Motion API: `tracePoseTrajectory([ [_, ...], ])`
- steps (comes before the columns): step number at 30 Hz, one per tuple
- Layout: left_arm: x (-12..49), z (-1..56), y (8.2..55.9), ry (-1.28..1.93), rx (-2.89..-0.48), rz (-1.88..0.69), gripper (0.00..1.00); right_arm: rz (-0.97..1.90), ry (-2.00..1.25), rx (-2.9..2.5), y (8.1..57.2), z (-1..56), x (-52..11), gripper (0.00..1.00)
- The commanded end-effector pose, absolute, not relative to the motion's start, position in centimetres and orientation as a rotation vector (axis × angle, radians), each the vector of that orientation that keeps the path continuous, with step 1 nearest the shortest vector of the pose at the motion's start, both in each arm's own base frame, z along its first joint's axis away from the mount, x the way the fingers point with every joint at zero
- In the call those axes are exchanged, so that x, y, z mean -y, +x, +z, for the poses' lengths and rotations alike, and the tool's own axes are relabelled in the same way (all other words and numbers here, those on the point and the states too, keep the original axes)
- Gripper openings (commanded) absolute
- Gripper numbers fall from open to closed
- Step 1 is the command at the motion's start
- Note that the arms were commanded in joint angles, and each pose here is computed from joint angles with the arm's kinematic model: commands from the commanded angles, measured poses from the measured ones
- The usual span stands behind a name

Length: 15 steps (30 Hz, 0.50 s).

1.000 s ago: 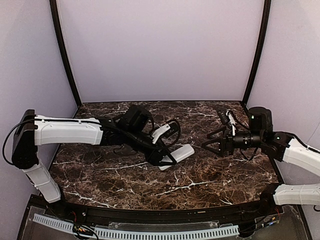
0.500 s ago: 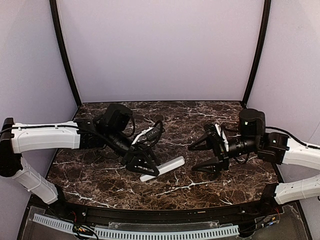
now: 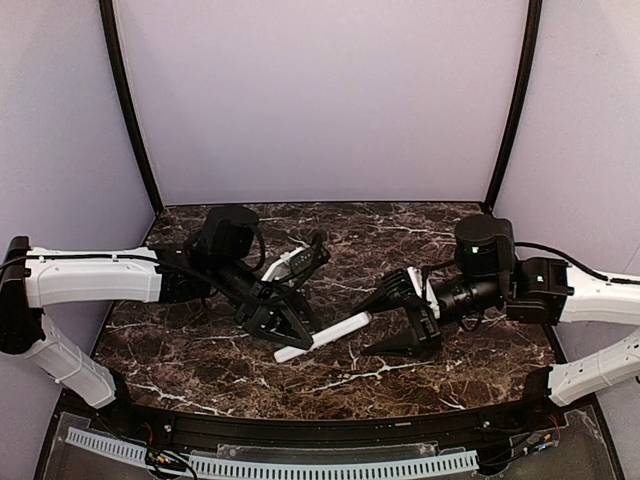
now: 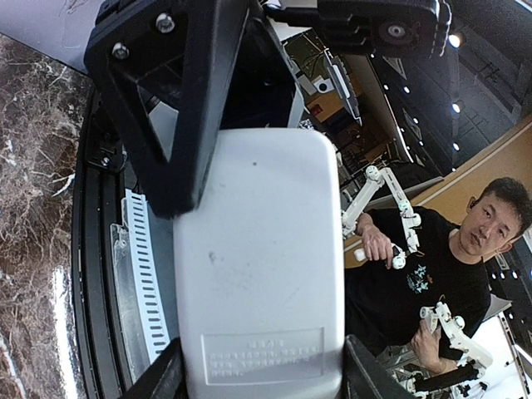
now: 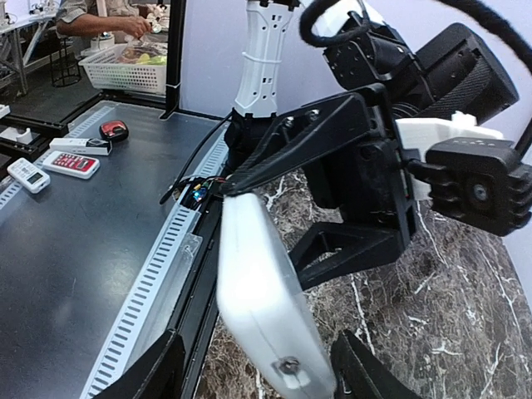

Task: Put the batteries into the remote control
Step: Pass from the left arm to the right

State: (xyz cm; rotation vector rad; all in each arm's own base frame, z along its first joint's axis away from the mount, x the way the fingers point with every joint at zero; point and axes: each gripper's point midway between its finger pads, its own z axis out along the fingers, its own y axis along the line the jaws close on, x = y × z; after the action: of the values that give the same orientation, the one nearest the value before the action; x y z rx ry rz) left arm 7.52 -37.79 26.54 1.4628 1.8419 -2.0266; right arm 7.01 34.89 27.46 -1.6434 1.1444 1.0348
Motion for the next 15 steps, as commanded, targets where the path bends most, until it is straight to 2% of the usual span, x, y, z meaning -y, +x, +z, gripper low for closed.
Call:
tracePoseTrajectory([
  [1, 37.42, 27.86, 6.91, 1.488, -1.749, -2.104, 0.27, 1.025, -1.677, -1.084, 5.86, 28.44, -35.79, 0.55],
  [5, 37.5, 27.6, 6.95, 1.48, -1.75, -2.111, 0.27, 1.028, -1.684, -1.068, 5.43, 28.74, -36.11, 0.48],
  [15, 37.88, 27.4, 7.18, 1.471, -1.759, -2.114, 0.25, 1.02, -1.669, -1.078, 5.62, 29.11, -36.37, 0.13],
])
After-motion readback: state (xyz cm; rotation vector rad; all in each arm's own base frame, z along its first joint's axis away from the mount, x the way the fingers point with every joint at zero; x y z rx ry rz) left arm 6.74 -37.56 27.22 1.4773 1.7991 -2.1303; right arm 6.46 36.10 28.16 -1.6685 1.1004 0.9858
